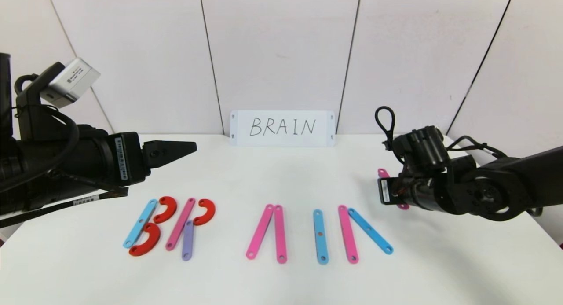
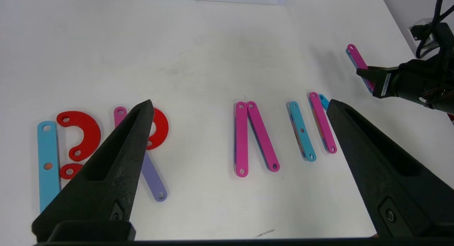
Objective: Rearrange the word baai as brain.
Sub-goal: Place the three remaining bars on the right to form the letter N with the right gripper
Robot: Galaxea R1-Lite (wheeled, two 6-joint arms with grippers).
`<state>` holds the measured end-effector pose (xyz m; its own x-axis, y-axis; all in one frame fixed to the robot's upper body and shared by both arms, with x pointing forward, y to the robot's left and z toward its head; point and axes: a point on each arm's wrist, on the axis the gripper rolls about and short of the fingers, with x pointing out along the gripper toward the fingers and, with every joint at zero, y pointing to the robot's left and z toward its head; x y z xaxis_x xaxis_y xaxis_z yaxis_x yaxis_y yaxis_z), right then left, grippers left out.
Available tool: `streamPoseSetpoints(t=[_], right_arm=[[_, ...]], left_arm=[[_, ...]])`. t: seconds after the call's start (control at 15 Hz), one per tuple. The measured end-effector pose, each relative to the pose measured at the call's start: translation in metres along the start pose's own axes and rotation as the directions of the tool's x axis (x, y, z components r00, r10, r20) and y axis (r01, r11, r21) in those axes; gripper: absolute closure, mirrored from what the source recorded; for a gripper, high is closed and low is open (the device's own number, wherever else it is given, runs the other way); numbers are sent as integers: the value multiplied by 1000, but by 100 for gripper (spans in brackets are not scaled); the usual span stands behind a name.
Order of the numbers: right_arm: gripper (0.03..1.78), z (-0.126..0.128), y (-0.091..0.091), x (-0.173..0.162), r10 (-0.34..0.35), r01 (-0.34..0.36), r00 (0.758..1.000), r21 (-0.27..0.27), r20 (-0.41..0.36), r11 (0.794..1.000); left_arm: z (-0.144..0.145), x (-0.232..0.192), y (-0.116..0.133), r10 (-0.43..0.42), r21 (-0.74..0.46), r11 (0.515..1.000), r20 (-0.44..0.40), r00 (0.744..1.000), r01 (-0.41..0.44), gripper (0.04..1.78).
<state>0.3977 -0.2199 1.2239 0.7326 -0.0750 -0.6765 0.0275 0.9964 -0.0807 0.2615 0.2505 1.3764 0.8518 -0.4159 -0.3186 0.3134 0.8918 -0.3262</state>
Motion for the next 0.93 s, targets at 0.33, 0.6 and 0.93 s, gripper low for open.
streamPoseSetpoints(t=[0.33, 0.6, 0.93], right_arm=[[151, -22, -5, -6, -2, 3, 999, 9, -36, 1000], [151, -34, 3, -5, 34, -34, 999, 0, -13, 999], [151, -46, 14, -2, 51, -51, 997, 0, -50, 999]], left_arm=[[0, 0, 0, -2, 1, 1000, -1, 1000, 2, 12], [-1, 0, -1, -4, 1, 1000, -3, 1000, 4, 12], [-1, 0, -1, -3, 1, 1000, -3, 1000, 3, 12]])
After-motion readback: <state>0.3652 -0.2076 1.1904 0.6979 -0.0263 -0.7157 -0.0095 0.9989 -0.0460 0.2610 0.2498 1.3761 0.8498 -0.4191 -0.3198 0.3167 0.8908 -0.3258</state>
